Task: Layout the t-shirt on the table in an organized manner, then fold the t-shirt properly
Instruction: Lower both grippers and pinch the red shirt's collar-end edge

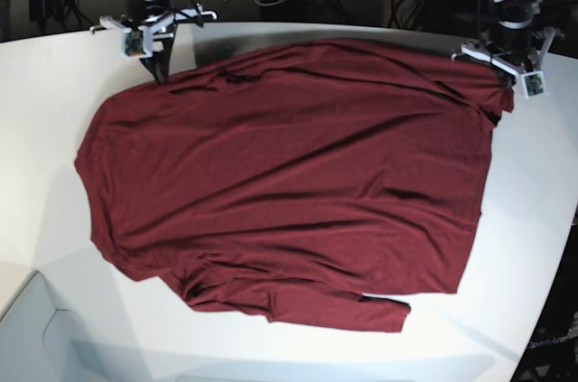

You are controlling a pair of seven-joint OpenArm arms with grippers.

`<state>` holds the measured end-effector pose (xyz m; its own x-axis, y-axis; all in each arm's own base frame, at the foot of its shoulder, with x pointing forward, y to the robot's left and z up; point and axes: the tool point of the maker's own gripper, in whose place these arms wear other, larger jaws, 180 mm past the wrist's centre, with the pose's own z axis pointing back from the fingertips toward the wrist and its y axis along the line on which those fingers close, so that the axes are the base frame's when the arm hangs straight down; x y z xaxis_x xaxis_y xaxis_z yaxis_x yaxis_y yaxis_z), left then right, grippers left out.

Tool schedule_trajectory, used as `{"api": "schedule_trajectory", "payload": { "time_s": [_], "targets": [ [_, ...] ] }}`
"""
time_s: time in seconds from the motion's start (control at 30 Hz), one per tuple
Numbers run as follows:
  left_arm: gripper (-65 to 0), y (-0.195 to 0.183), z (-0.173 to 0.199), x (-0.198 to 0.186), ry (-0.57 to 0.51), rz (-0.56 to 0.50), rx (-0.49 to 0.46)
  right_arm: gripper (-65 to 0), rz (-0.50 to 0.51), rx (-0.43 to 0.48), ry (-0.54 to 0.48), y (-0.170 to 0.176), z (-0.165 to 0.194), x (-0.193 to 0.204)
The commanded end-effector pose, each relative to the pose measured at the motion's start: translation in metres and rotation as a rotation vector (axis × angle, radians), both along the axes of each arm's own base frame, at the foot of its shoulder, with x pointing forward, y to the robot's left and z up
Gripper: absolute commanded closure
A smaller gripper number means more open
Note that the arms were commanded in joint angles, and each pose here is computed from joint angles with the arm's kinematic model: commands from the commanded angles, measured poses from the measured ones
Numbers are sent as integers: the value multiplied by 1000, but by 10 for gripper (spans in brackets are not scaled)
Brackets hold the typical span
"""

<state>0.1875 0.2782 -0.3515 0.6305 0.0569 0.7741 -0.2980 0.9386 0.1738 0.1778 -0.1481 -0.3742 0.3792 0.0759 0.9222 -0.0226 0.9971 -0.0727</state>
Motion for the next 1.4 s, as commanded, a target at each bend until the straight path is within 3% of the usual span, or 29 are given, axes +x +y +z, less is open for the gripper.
{"api": "schedule_trajectory", "payload": {
  "time_s": [0.0,0.27,0.47,0.63,0.87,1.37],
  "targets": [
    [-1,2,13,8,-49,-2,22,0,-5,-11,-55,-3,13,2],
    [-1,-4,13,12,-69,13,-4,0,-5,-12,-110,-5,23,0],
    [-1,-4,13,12,-69,13,-4,-6,19,14,-11,10,0,2],
    [-1,-4,13,12,-69,13,-4,-161,24,22,132,17,-23,5],
    [-1,-4,13,12,-69,13,-4,-319,22,22,143,17,-24,11],
    [-1,-4,13,12,-69,13,-4,-335,15,19,202,14,-49,6]
  ]
}}
